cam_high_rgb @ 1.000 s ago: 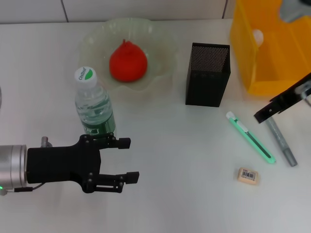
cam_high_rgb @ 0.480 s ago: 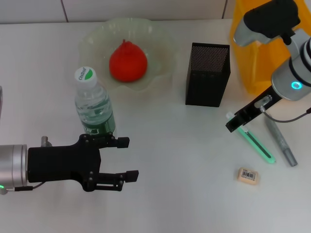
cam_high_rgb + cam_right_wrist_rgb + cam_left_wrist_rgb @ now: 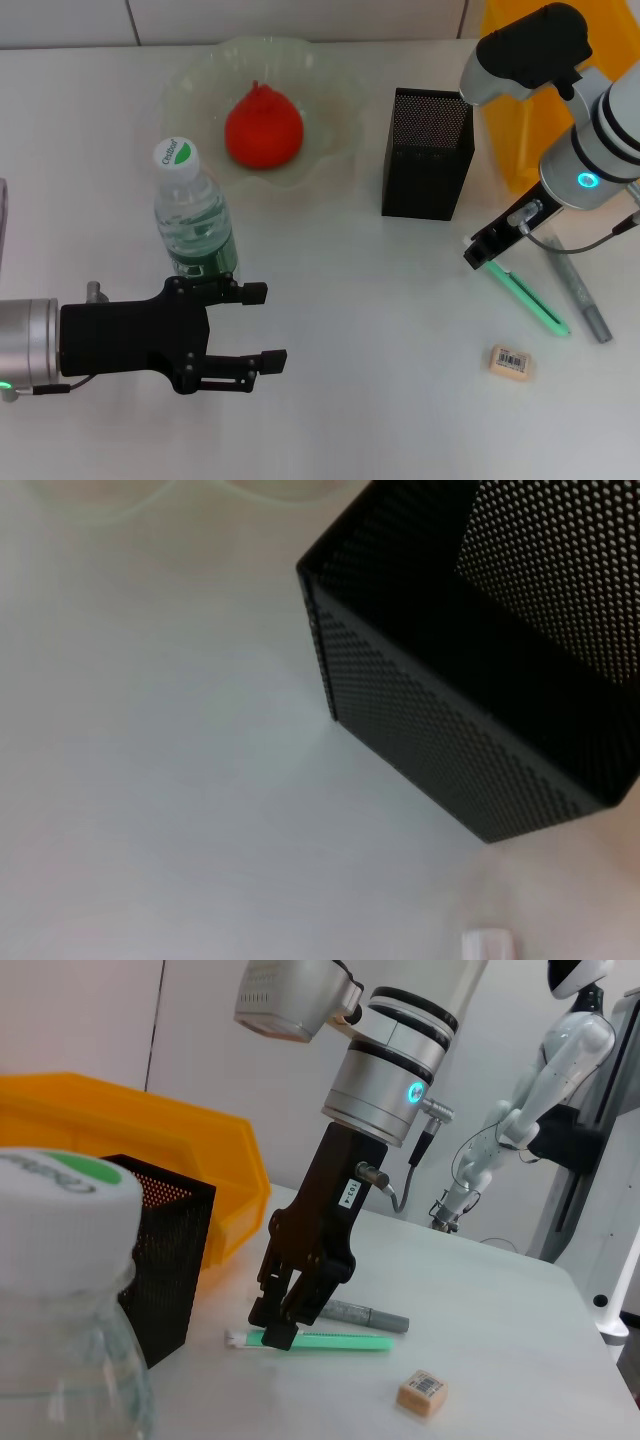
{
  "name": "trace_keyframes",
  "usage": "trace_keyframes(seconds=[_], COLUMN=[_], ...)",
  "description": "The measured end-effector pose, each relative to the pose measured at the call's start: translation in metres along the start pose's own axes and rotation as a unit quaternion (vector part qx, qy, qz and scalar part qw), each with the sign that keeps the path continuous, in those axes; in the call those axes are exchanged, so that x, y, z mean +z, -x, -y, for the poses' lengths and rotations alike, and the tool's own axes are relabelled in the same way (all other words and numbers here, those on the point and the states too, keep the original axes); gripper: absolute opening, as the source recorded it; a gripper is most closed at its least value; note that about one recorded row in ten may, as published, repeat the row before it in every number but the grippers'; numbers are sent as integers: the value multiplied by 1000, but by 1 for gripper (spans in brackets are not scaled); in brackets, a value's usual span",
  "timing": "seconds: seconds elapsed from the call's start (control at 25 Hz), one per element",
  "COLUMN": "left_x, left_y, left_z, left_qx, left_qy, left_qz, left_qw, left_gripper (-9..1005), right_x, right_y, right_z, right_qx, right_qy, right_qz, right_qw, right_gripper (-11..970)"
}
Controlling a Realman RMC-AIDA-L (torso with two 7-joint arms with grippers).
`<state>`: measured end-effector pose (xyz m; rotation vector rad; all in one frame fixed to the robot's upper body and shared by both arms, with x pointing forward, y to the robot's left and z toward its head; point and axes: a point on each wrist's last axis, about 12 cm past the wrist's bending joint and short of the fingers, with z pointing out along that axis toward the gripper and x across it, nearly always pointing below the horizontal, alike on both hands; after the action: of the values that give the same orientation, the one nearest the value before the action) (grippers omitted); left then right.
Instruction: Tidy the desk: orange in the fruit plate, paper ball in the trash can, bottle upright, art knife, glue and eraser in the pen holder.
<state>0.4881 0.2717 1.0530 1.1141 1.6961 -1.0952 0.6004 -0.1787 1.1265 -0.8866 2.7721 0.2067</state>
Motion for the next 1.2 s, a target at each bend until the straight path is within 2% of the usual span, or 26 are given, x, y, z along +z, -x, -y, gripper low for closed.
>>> trace_keyframes(seconds=[0.52, 0.72, 1.2], left_x=[0, 1, 1], left_y=[0, 0, 1], left_z=[-2, -2, -3], left_qx=[-1, 0, 2], left_qy=[6, 5, 7], left_qz=[0, -1, -1], left_qw=[1000, 1000, 1000], left_gripper=[844, 844, 844], right_x=[0, 1, 2], right_y=[-1, -2, -3], right_z=[3, 4, 3], right_qx=[-1, 1, -3], right_qy=[-9, -8, -7], right_qz=[-6, -8, -5], right_qw=[1000, 1000, 1000], right_gripper=[318, 228, 150])
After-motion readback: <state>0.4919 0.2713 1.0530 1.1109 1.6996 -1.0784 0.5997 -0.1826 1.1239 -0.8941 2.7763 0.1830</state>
